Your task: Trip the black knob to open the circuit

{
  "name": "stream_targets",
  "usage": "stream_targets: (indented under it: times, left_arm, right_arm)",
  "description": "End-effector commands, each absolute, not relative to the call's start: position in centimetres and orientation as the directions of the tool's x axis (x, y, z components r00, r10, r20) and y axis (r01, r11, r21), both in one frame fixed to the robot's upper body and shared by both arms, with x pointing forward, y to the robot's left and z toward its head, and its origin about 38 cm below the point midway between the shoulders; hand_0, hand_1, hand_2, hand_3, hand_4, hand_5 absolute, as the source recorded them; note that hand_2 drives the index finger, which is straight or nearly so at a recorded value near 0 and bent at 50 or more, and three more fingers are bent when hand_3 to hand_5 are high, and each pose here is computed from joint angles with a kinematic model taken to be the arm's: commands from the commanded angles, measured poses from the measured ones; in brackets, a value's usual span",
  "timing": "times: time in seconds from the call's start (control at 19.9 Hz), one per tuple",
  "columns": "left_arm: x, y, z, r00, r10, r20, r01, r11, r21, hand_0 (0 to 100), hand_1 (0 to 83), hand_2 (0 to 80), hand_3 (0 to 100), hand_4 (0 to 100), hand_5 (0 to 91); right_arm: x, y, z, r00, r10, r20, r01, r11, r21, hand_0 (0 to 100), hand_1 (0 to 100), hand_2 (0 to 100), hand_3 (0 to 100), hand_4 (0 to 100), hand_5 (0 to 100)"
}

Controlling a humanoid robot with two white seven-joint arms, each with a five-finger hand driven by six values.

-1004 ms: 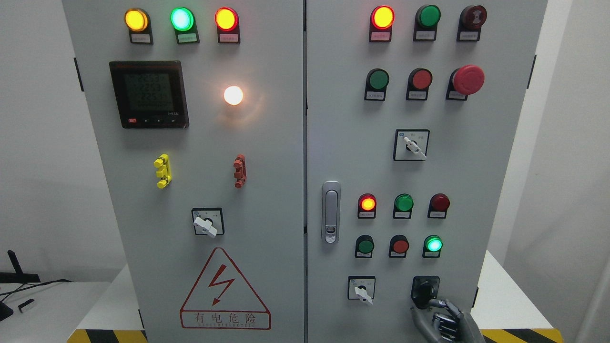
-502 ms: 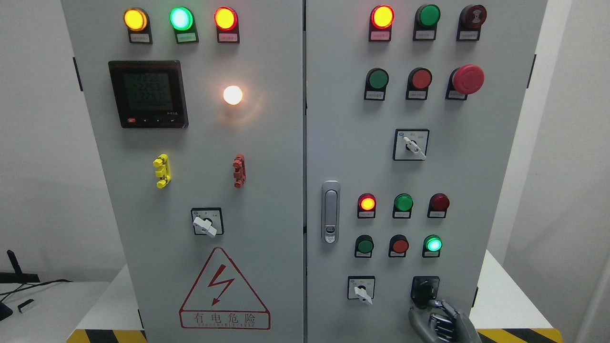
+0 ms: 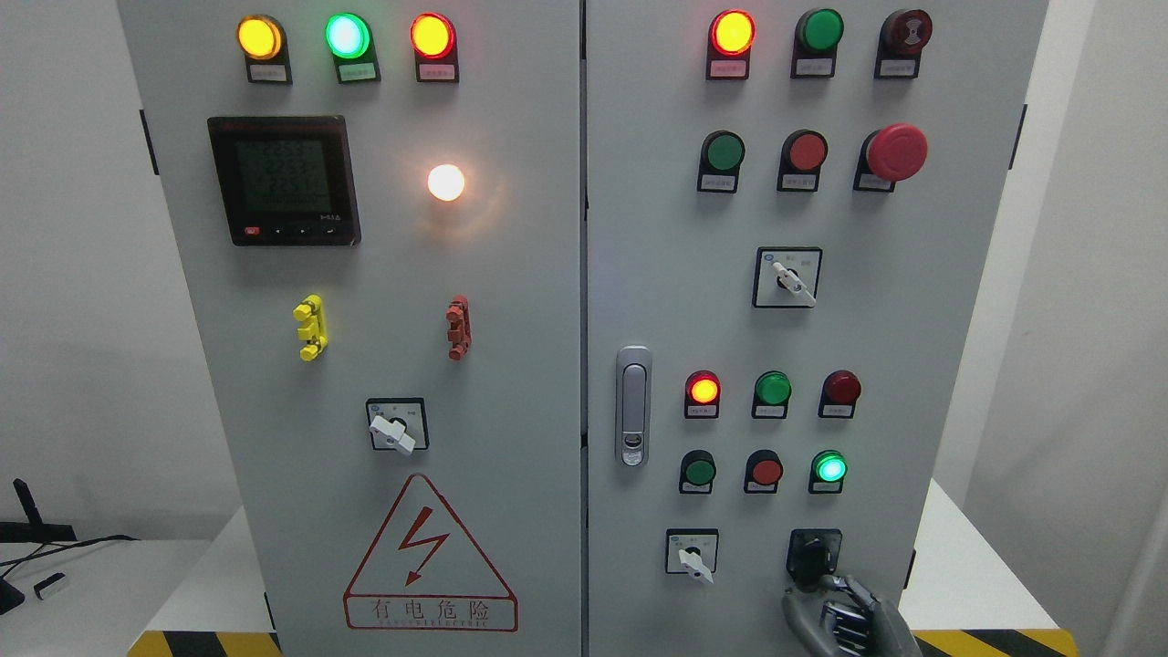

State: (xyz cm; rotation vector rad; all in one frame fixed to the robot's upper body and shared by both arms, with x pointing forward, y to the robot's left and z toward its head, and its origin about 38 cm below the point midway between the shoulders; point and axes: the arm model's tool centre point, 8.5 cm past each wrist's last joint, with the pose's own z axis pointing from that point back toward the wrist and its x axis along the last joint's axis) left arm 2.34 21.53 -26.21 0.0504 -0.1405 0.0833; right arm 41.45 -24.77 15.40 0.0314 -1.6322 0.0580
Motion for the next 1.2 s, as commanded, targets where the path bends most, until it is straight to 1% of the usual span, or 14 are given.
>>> stream_targets:
  times: [0.0,0.35,0.65,1.15]
  left_arm:
    - [2.4,21.5,-26.2,0.989,0.049,0.142,-0.056,0.997,0.045,12,38.9,0.0,0,0,0.0]
    - [2.4,21.5,-26.2,0.989,0.049,0.142,-0.056,0.997,0.045,12,38.9,0.0,0,0,0.0]
    - [2.4,21.5,-26.2,0.989,0.049,0.142,-0.056,0.997,0.045,12,38.9,0.0,0,0,0.0]
    - [2.4,21.4,-26.2,0.989,0.049,0.142,-0.056,0.998,0.043,12,38.9,0.0,0,0,0.0]
  right_arm:
    - [41.4,-24.9,15.4,-0.061,0.016,0.998,-0.052,0.998,-0.019,26,73,44,100,100,92]
    - [41.2,-25.1,15.1,-0.056,0.014,0.998,-0.046,0.999,-0.016,26,73,44,100,100,92]
    - [41.1,-26.0,15.0,-0.054,0.014,0.998,-0.024,1.000,-0.016,26,73,44,100,100,92]
    - [40.5,-27.9,14.5,-0.042,0.012,0.999,0.019,1.000,-0.011,28,71,45,100,100,89]
